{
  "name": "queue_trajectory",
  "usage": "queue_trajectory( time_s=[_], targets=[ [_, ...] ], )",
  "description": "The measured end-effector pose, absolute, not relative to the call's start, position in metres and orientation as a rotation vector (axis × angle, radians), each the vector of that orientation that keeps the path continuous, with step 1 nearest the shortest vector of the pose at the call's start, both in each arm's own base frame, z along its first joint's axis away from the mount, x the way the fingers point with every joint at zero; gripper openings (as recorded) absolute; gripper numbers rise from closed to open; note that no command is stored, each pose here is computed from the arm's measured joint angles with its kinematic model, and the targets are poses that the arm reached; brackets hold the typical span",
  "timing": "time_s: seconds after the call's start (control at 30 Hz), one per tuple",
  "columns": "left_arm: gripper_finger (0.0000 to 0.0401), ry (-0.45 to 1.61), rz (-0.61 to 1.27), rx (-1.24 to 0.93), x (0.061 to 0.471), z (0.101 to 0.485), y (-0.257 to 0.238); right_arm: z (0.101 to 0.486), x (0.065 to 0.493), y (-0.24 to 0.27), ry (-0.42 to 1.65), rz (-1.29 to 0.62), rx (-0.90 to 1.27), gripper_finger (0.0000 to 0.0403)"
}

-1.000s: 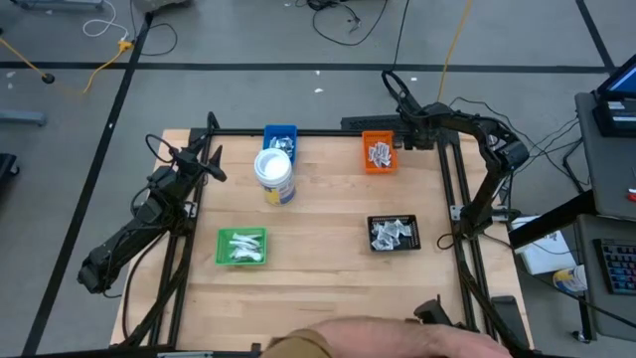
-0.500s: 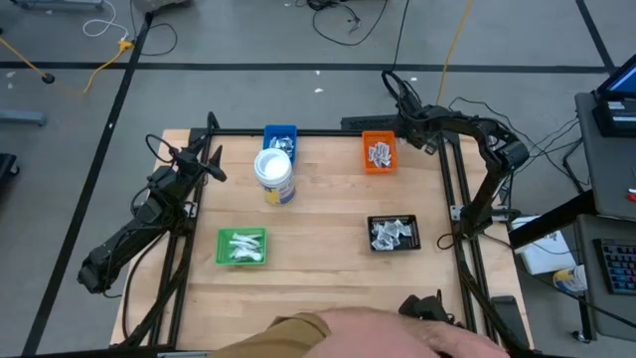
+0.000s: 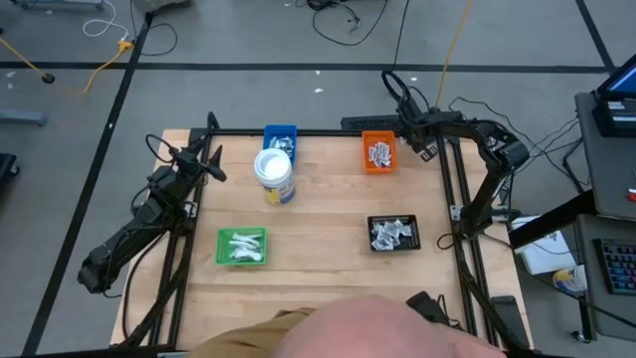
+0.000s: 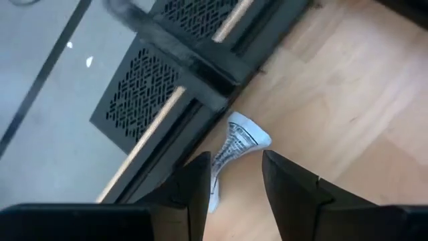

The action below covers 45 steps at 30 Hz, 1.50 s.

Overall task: Pick & Place First Aid Supplies
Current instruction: Put the orange ointment pack into the orange bin

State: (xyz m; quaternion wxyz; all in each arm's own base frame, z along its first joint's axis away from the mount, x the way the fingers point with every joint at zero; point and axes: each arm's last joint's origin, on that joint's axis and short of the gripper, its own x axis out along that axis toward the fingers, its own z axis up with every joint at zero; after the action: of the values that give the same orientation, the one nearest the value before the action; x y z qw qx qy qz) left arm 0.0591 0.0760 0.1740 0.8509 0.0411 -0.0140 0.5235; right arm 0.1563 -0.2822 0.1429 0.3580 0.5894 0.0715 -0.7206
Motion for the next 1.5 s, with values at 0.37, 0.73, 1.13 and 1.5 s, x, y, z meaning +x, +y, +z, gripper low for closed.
queue_trajectory(
  time_s=[0.37,0.73,1.13,1.5],
  targets=[
    [0.0274,-0.029,1.103,0.087,0.059,0.174,0.076,0.137,0.151,-0.28,0.083,-1.943,1.528,0.0089],
    [0.0274,-0.029,1.102,0.086,0.059,0.174,0.076,0.137,0.153,-0.279,0.108,-1.94,1.492,0.0002],
    [0.0274,-0.029,1.102,0.087,0.059,0.174,0.076,0.169,0.165,-0.238,0.418,-1.87,1.332,0.0001],
    [0.0274,-0.029,1.102,0.086,0.059,0.174,0.076,0.2,0.155,-0.21,0.793,-1.702,1.05,0.0]
  ],
)
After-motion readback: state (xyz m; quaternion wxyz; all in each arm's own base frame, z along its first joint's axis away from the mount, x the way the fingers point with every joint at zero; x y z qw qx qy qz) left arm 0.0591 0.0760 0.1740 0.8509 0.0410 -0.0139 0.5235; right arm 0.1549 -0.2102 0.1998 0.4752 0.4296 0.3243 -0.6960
